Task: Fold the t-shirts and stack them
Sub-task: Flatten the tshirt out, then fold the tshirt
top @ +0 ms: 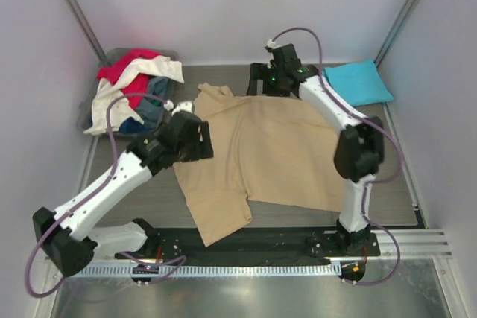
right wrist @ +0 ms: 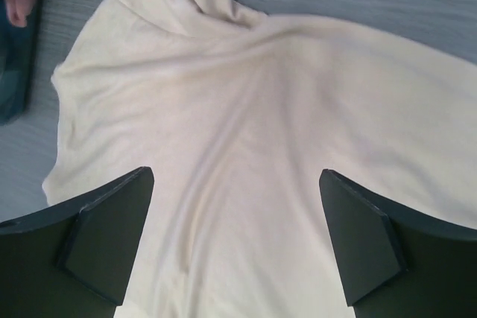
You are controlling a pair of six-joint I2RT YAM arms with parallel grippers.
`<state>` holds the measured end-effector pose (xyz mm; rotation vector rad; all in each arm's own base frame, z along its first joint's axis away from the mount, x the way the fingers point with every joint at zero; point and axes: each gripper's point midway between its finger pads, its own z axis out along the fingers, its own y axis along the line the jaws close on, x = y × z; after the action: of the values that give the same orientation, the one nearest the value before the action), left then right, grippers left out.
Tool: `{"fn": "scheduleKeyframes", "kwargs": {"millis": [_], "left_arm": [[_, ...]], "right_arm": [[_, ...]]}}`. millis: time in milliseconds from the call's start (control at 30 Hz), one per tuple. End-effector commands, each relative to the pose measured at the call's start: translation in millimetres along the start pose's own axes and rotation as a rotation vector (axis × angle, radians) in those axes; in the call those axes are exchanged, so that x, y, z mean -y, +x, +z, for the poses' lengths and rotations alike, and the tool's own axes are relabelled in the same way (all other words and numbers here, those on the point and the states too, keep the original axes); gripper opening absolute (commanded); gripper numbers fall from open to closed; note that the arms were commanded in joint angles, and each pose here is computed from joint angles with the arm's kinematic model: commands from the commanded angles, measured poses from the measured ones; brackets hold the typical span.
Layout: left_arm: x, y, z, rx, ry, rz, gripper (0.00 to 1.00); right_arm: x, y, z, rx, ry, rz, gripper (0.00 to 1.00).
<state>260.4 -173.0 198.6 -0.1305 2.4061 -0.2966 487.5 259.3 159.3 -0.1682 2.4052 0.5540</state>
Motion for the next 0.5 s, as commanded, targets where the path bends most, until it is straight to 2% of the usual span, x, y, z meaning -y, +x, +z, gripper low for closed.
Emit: {"fn": "scheduleKeyframes", "kwargs": {"millis": [0,33,67,100,133,167,233,267,300,467], "left_arm": [[-22.7,83.3,-16.1,-0.164,-0.112,-0.034,0.74],[-27.4,102.6,-19.6,-0.185,-0.118,-0.032,0.74],[-20.2,124.1,-26.5,-0.216,-0.088,0.014,0.73],[-17.9,137.9,-29.0,-0.235,-0.090,-0.038,0.73],[-23.9,156.2,-28.6,-0.258,-0.093,-0.033,0.73],[-17.5,176.5,-33.6,-0.296,-0.055,-0.005,0.72],[-17.1,205.7,-28.1,-0.338,-0.042,-0.050,0.72],[-13.4,219.8,-30.6,-0.360,-0.017,-0.035,0.71],[-7.5,228.6,-29.5,-0.376,0.007,-0.047,0.71],[-5.7,275.6,-21.4,-0.464,0.036,-0.056,0.70]], "right_arm": [[15.8,-11.2,-102.2,0.197,0.169,-0.002,1.00],[46.9,9.9,-133.4,0.244,0.310,0.059,1.00],[63.6,21.9,-148.8,0.276,0.381,0.114,1.00],[76.3,34.5,-162.3,0.302,0.412,0.163,1.00],[90.2,44.0,-178.9,0.347,0.420,0.270,1.00],[101.1,74.0,-196.7,0.370,0.415,0.324,1.00],[112.7,99.9,-213.0,0.393,0.382,0.435,1.00],[121.3,128.1,-207.7,0.351,0.393,0.447,0.99],[116.3,132.2,-220.9,0.385,0.360,0.449,1.00],[123.6,181.9,-220.6,0.273,0.392,0.457,1.00]]}}
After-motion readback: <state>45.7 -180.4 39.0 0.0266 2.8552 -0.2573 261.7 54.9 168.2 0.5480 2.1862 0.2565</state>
